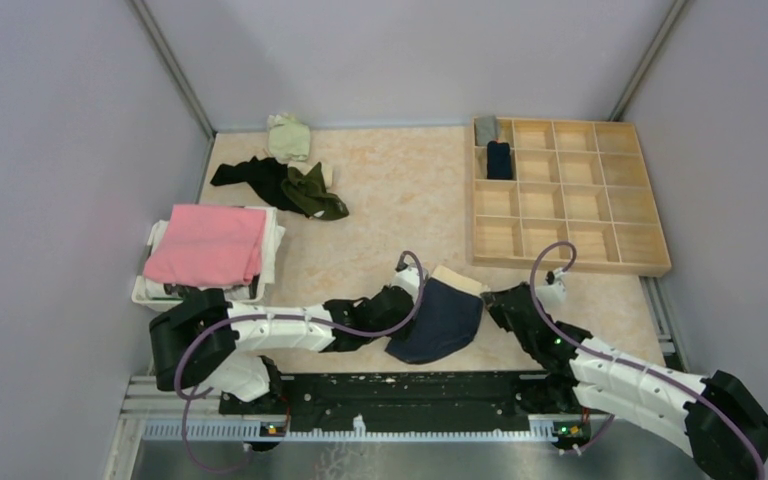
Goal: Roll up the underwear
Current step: Fold the underwear at the center of the board.
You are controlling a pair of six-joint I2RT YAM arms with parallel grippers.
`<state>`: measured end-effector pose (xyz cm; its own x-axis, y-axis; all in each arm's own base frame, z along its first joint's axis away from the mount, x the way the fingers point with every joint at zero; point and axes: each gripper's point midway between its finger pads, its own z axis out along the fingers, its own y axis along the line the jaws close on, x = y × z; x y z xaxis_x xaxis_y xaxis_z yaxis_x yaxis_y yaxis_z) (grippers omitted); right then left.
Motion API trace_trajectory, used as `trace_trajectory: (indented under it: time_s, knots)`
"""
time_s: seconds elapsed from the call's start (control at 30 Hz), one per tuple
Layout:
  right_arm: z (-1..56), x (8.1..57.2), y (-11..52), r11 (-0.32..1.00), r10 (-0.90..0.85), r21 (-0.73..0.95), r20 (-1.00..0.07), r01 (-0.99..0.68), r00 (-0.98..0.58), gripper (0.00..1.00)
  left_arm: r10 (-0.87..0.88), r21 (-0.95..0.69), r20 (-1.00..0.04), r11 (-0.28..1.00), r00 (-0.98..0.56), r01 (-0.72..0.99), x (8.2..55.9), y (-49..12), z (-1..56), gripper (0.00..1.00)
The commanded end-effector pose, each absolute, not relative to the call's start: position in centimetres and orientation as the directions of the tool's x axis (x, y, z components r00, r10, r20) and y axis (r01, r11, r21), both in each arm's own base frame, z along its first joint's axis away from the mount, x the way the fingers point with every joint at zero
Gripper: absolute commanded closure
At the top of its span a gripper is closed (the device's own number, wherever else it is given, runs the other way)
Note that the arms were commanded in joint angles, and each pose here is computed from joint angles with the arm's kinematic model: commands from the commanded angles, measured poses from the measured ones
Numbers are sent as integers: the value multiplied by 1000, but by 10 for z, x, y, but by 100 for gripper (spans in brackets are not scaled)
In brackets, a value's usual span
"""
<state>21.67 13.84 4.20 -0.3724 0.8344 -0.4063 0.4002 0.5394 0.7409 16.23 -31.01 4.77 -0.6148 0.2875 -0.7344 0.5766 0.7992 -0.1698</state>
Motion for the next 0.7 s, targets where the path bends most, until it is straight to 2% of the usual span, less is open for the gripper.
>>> trace_trajectory:
  time_s: [0.0,0.13,0.23,0.67]
  knots:
    - [30,208,139,576,806,717,-417,394,-419,100,221,-315,-739,721,-636,617,145,-335,64,68]
    - [26,204,137,586,799,705,-422,400,-427,100,221,-351,-702,719,-677,600,137,-339,49,90]
    - [26,203,137,597,790,698,-429,394,-437,100,216,-331,-662,775,-718,538,137,-326,27,99]
    - [27,205,160,584,783,722,-383,370,-490,100,243,-63,-609,934,-755,352,156,-257,-10,100]
